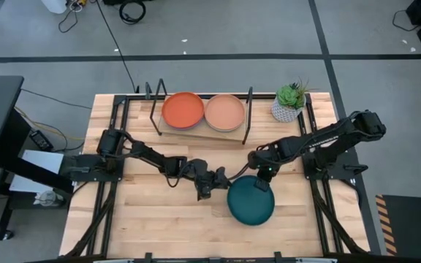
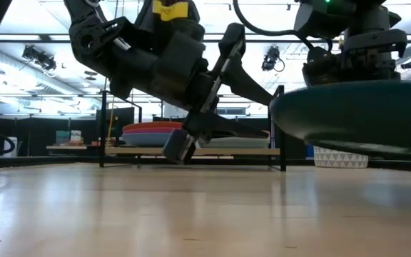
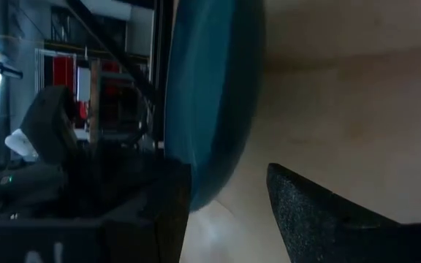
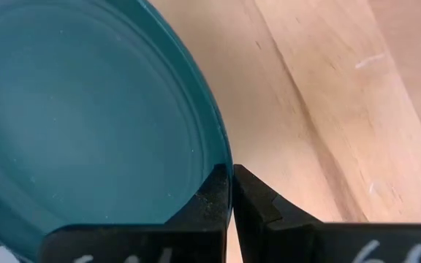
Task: Place and stack plates onto a shelf
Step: Stack the green plate on top of the orange plate on the shelf
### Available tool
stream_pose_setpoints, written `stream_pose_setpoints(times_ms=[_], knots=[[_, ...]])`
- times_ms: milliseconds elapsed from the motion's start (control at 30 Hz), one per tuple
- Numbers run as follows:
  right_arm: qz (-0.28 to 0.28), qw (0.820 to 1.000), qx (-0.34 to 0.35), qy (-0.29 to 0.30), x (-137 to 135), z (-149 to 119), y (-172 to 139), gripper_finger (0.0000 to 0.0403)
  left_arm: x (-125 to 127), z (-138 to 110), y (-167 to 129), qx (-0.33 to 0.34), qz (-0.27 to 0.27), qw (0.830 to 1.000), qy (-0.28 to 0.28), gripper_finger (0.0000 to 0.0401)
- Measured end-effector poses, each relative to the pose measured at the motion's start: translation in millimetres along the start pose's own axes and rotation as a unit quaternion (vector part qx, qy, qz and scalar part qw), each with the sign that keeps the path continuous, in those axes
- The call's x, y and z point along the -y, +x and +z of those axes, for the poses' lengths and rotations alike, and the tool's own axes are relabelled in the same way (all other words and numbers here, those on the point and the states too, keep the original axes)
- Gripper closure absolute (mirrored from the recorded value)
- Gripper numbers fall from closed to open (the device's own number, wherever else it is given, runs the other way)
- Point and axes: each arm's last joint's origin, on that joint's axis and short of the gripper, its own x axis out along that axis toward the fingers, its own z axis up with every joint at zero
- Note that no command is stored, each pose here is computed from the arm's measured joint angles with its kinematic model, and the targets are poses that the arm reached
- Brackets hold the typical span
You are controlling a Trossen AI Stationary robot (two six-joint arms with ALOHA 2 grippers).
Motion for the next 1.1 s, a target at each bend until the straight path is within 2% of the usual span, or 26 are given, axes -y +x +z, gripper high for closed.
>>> stream_pose_setpoints(times_ms=[200,500,633,967,1100], knots=[[-0.002,1.000,0.003,0.004,1.8,1.4,-0.5,0.0391,0.0,0.2,0.0,-0.004,0.001,1.000,0.000,0.0214],[0.015,0.999,0.033,0.011,3.4,11.0,-2.3,0.0389,1.0,5.1,-0.4,0.082,-0.013,0.997,0.000,0.0220],[0.020,0.999,0.041,0.014,4.2,13.8,-2.9,0.0388,1.2,5.5,-0.4,0.088,-0.016,0.996,0.000,0.0246],[0.032,0.997,0.067,0.000,2.6,19.1,-3.8,0.0374,5.7,5.6,-0.7,0.090,-0.041,0.995,-0.013,0.0346],[0.029,0.997,0.071,-0.006,3.0,19.7,-4.0,0.0357,8.5,5.4,-1.2,0.107,-0.058,0.992,-0.022,0.0361]])
